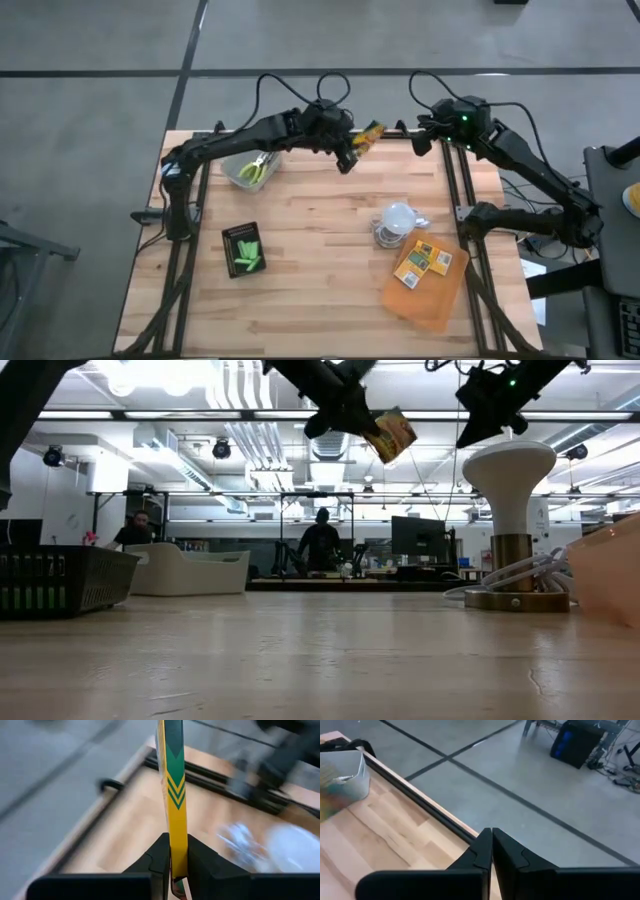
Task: Pick & Place School Supplies
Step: Put the yellow yellow crayon box into the orange bin
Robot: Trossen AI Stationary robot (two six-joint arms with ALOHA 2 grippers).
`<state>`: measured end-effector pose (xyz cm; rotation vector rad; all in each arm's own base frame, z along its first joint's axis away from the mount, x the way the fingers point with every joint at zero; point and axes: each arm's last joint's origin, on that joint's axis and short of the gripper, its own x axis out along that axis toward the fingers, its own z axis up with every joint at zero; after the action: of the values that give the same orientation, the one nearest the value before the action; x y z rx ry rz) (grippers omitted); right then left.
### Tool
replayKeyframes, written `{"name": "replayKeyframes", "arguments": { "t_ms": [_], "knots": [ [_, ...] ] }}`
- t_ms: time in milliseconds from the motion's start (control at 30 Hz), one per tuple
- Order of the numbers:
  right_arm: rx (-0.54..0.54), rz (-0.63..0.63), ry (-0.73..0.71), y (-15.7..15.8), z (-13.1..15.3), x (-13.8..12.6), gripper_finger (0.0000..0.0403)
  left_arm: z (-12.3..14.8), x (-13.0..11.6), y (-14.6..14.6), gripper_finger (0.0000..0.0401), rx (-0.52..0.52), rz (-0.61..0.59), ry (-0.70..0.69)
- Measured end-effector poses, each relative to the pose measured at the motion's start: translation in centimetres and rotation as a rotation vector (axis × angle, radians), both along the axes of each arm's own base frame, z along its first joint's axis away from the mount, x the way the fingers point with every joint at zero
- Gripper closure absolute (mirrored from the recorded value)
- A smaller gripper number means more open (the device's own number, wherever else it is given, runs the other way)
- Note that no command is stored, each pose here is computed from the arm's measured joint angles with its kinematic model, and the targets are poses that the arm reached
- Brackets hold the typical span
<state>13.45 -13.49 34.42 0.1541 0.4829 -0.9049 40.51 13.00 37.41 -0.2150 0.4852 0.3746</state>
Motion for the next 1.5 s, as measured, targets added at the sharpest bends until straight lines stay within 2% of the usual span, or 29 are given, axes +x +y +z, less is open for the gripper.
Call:
{"name": "replayKeyframes", "arguments": {
  "t_ms": [100, 233, 367, 467, 667, 833, 967, 1100, 1200, 1333, 1500],
  "knots": [
    [-0.013, 0.002, 0.002, 0.3, 0.3, -0.5, 0.0394, 0.5, -0.8, -1.0, 0.0357, -0.096, -0.154, 0.011],
    [0.007, 0.003, 0.027, 0.4, 0.0, -0.6, 0.0394, 1.7, -0.8, -3.1, 0.0357, -0.225, -0.407, -0.076],
    [0.027, 0.004, 0.047, 0.3, -0.4, -0.4, 0.0394, 2.1, 0.1, -5.4, 0.0357, -0.285, -0.474, -0.136],
    [0.030, 0.017, 0.083, 0.1, -0.8, -0.3, 0.0394, 1.6, 1.1, -7.4, 0.0357, -0.270, -0.459, -0.132],
    [-0.016, 0.038, 0.155, 0.2, -1.0, -0.4, 0.0394, 0.1, 2.3, -12.2, 0.0357, -0.202, -0.288, -0.078],
    [-0.005, 0.038, 0.170, 0.2, -1.1, -0.4, 0.0394, -1.4, 2.7, -16.0, 0.0357, -0.139, -0.254, -0.082],
    [0.006, 0.031, 0.161, 0.2, -1.2, -0.5, 0.0394, -2.1, 2.9, -17.8, 0.0357, -0.117, -0.232, -0.110],
    [0.023, 0.015, 0.141, 0.2, -1.2, -0.4, 0.0394, -2.3, 3.0, -19.2, 0.0357, -0.174, -0.229, -0.173],
    [0.027, 0.014, 0.142, 0.1, -1.5, -0.3, 0.0394, -2.7, 2.9, -21.1, 0.0357, -0.174, -0.273, -0.221],
    [-0.012, 0.060, 0.209, 0.0, -2.3, -0.2, 0.0394, -4.7, 3.3, -23.1, 0.0357, -0.168, -0.317, -0.249],
    [0.024, 0.056, 0.226, 0.1, -3.5, -0.2, 0.0394, -7.5, 4.9, -24.5, 0.0357, -0.271, -0.292, -0.333]
  ]
}}
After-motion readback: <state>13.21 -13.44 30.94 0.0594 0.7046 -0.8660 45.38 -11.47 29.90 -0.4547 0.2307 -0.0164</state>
